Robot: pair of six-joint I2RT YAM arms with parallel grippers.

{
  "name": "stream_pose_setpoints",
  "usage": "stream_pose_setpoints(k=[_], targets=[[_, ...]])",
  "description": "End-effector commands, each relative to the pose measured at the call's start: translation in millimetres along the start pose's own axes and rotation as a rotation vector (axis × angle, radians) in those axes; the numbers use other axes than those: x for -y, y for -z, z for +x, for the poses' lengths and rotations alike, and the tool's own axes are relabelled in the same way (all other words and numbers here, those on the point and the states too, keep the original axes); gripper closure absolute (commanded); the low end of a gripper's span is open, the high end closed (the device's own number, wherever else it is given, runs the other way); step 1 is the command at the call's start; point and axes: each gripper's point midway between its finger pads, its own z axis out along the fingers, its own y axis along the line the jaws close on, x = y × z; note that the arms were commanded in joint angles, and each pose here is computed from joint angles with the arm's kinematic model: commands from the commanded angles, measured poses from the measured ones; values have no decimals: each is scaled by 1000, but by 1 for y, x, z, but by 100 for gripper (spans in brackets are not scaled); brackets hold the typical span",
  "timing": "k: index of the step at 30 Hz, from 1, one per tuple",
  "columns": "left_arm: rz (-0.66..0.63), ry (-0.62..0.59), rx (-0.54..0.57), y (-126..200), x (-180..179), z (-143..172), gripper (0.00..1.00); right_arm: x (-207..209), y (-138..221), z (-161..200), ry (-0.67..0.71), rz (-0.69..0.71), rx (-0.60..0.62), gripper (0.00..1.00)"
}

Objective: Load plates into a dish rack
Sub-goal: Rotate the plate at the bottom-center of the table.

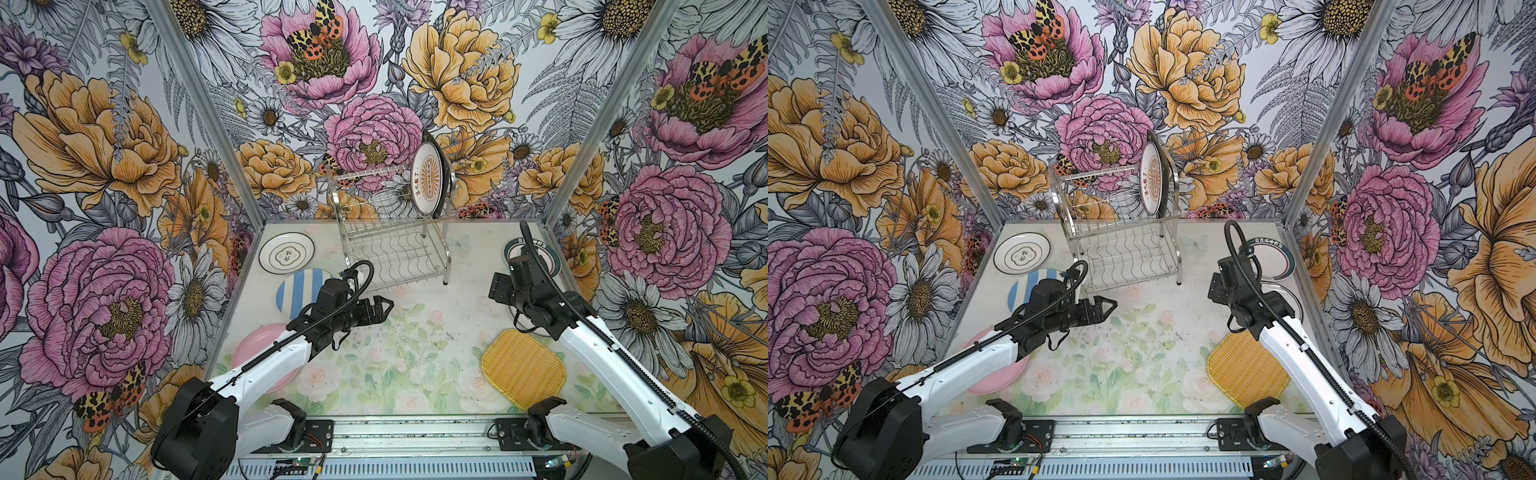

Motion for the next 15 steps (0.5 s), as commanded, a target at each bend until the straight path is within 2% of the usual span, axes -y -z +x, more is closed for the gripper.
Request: stream_pose_setpoints(k=[1, 9, 15], targets=[[33, -7, -4, -4, 4, 4, 1, 19, -9, 20, -99, -18, -75, 17], [44, -5, -11, -8, 5, 4, 1, 98, -39, 68, -321, 117, -220, 7], [46, -7, -17, -8, 5, 5, 1, 147, -40, 100, -552, 232, -251, 1]])
